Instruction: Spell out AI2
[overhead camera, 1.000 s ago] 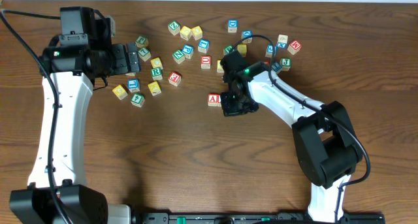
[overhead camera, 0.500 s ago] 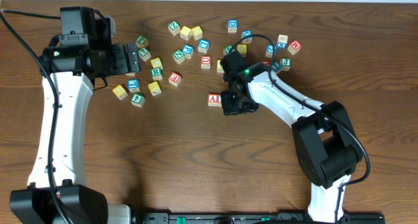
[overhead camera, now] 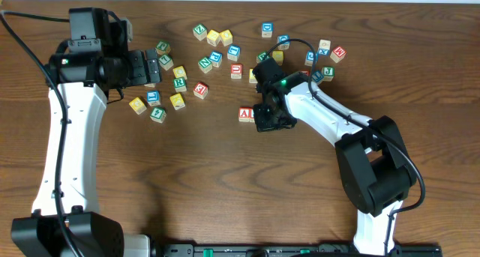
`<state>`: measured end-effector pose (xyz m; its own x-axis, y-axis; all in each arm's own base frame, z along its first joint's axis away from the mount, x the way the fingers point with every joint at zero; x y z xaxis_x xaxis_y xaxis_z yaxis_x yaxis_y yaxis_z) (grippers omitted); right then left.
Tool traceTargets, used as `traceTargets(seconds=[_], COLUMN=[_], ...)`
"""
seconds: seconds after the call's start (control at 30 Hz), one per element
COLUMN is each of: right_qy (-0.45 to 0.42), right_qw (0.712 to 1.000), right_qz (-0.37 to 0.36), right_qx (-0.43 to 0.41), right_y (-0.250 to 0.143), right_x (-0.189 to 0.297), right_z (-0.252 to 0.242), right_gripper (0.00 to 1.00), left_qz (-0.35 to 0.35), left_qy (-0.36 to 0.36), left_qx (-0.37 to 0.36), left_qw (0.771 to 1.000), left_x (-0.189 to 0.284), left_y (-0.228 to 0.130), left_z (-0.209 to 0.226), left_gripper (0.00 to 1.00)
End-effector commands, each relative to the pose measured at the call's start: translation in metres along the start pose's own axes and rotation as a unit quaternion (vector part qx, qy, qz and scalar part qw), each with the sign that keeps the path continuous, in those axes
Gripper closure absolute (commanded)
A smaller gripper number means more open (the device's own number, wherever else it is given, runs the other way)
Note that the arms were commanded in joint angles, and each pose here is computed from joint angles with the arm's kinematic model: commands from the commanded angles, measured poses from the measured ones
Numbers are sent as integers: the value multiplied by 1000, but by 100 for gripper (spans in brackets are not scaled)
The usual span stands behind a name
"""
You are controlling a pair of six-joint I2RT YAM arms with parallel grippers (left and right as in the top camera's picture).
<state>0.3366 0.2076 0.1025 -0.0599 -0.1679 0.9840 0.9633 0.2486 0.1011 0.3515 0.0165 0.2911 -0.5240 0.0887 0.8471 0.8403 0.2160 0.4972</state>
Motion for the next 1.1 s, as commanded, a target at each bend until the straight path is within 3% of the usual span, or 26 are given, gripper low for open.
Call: traceTargets(seconds=[0.0, 0.33, 0.67, 1.07], right_qy=[2, 46, 140, 50], right_qw=[1000, 993, 976, 984], right_qz=[5, -105, -164, -169], right_qx=[15, 33, 39, 17], right_y=[-1, 21, 45, 35], right_x=[-1, 59, 28, 5], right_z=[1, 18, 72, 85], right_gripper=[99, 99, 99, 99], left_qz=[1, 1, 1, 1], left_qy=[1, 1, 1, 1], left_qx=[1, 1, 1, 1], left_qw=[1000, 1000, 1000, 1000], left_x=[-1, -1, -1, -1], left_y=[-1, -1, -1, -1], left_z=[0, 1, 0, 1], left_gripper=[1, 0, 1, 1])
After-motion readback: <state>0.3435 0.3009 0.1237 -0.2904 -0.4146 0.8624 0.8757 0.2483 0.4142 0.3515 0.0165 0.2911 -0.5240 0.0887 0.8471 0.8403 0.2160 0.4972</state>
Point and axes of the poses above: each gripper's point midway between its finger pads, its own x axis back along the fingers, its own z axis along the line the jaws close on, y = z × x, the point moved 9 cm from there along x, back along the fingers, and after that the axes turned 4 degrees about x, right-handed, at the moved point
